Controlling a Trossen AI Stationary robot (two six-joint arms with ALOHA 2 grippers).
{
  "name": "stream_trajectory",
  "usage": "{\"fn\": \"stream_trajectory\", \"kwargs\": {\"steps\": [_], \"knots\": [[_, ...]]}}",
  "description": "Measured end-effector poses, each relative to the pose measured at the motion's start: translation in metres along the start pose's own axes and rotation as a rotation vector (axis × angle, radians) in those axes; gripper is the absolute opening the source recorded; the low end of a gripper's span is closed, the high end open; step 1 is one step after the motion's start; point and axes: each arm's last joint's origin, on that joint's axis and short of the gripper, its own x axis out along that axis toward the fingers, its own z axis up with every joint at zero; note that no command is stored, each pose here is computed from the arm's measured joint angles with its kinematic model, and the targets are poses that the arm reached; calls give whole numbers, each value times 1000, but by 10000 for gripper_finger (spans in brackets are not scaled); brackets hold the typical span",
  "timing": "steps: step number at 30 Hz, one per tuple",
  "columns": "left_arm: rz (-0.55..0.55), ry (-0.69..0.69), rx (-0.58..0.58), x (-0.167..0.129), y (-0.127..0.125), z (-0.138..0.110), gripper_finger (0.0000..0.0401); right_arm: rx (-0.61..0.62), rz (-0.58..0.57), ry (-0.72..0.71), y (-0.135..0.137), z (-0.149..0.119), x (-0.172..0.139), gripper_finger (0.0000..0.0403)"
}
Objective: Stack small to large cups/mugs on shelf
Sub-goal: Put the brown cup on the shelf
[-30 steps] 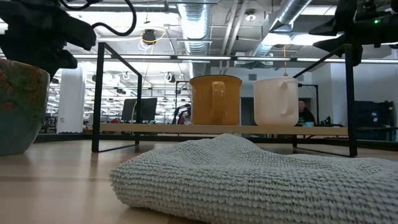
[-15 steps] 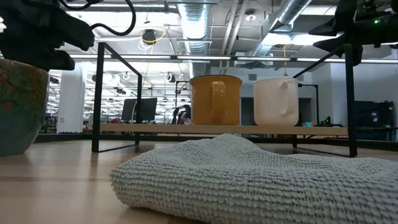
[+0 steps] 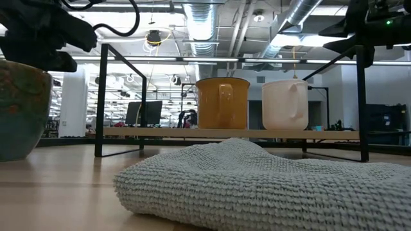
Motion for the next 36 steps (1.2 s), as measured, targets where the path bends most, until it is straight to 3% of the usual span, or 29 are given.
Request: {"fn": "stream_trajectory", "kwargs": {"steps": [6,12,23,36], "knots": [[12,-11,-49,-2,1,2,10,-2,0,0,0,0,0,233],[3,-102,-87,-24,6,8,10,-1,0,0,0,0,0,233],[-56,-173,-179,-98,24,-7,10,1,1,-3,0,0,0,233],[-77,-542,-175,-203,33,-9,10,1,1,-3,0,0,0,233]]}}
